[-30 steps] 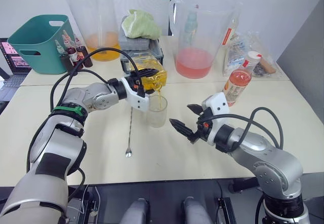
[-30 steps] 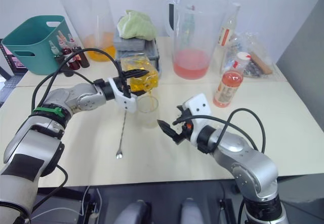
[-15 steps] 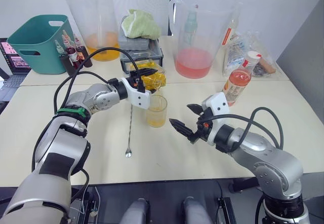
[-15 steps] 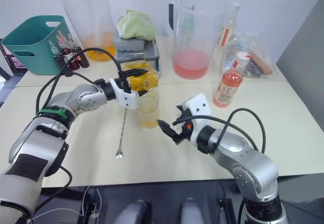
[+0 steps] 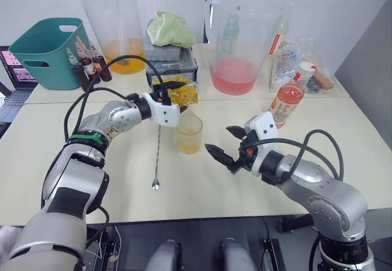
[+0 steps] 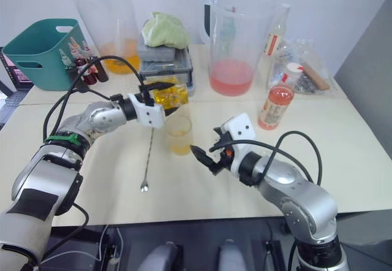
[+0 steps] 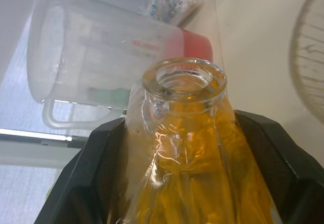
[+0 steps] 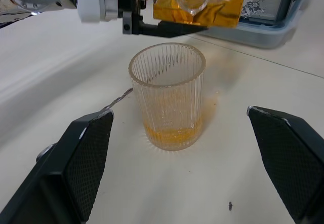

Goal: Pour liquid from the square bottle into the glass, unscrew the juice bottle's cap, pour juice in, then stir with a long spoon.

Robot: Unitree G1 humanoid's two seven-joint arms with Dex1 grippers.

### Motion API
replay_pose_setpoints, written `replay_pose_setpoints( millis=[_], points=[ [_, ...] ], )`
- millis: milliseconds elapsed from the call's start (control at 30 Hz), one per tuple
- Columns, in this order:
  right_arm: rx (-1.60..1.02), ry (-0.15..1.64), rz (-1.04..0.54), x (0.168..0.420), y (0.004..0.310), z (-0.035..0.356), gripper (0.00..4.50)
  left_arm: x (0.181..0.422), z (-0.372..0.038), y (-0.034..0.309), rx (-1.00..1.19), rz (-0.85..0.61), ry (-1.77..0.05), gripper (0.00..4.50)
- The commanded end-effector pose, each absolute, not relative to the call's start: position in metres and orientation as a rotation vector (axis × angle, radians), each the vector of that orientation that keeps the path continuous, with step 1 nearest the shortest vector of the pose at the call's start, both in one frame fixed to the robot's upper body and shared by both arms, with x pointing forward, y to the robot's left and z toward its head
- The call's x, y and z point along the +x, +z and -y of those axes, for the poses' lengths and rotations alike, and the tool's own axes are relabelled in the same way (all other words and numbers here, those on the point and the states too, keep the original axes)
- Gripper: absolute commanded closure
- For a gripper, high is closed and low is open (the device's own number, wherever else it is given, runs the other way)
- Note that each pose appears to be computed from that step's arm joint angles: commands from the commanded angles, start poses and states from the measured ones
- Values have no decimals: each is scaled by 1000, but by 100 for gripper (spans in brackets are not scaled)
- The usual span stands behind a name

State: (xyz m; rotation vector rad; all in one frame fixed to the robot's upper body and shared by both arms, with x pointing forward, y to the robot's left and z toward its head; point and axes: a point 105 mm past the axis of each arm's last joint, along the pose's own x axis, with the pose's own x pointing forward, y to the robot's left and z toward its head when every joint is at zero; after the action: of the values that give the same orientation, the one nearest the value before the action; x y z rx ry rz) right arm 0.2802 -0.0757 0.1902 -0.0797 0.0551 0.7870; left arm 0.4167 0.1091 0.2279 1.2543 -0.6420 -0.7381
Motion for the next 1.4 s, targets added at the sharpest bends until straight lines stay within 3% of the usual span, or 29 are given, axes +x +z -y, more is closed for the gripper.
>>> replay_pose_setpoints(
  millis=[33,267,500,600,733,1033,1400],
  points=[
    [-89,798,-5,278,202,75,0,410,-114,284,1115,793,-622,171],
    [-91,818,4,277,205,73,0,412,-144,305,846,705,-547,171],
    [-116,836,-8,276,204,75,0,407,-206,310,499,470,-372,171],
    [-120,840,-11,277,203,76,0,401,-214,308,426,408,-338,171],
    [-122,873,-19,275,204,74,0,386,-242,293,261,286,-219,171],
    [-112,926,-38,268,203,73,0,363,-258,262,143,158,-137,171],
    [-112,961,-57,265,202,71,0,363,-263,216,23,59,-66,171]
  ],
)
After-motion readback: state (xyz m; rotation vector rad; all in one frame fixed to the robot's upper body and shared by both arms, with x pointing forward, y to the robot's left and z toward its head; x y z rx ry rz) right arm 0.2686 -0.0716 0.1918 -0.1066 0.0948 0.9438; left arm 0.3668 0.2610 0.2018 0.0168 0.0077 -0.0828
